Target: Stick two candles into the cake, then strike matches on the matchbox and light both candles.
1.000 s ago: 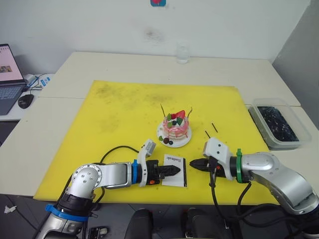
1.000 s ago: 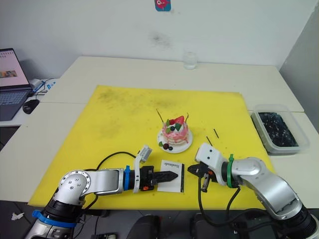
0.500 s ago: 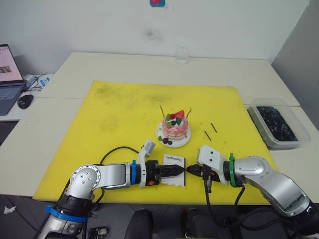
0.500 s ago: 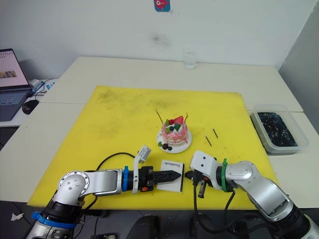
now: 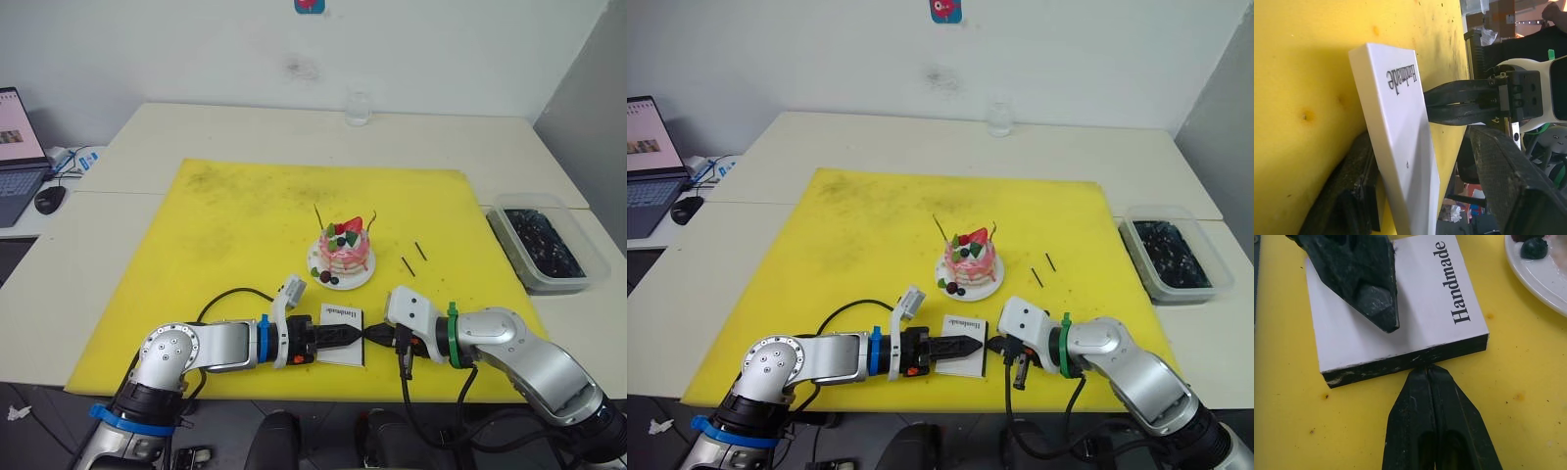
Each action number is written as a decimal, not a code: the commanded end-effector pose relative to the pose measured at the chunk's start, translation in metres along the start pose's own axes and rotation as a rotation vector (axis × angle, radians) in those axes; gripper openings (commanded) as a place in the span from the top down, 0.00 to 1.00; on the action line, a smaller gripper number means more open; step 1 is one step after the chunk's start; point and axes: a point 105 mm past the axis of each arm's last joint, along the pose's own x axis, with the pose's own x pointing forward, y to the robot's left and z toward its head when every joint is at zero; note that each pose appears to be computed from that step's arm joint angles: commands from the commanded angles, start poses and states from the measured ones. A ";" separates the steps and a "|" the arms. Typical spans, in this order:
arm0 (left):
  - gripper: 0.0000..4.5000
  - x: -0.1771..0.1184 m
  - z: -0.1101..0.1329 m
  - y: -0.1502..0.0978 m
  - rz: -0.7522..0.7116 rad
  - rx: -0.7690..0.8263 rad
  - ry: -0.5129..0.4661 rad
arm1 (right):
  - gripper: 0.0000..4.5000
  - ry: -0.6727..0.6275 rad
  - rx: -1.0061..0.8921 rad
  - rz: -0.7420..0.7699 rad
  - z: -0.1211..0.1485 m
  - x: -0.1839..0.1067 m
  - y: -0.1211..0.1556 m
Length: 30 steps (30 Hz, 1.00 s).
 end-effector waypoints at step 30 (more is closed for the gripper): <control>1.00 -0.015 0.006 -0.028 -0.152 0.288 -0.111 | 1.00 -0.097 -0.031 -0.102 0.025 -0.041 -0.012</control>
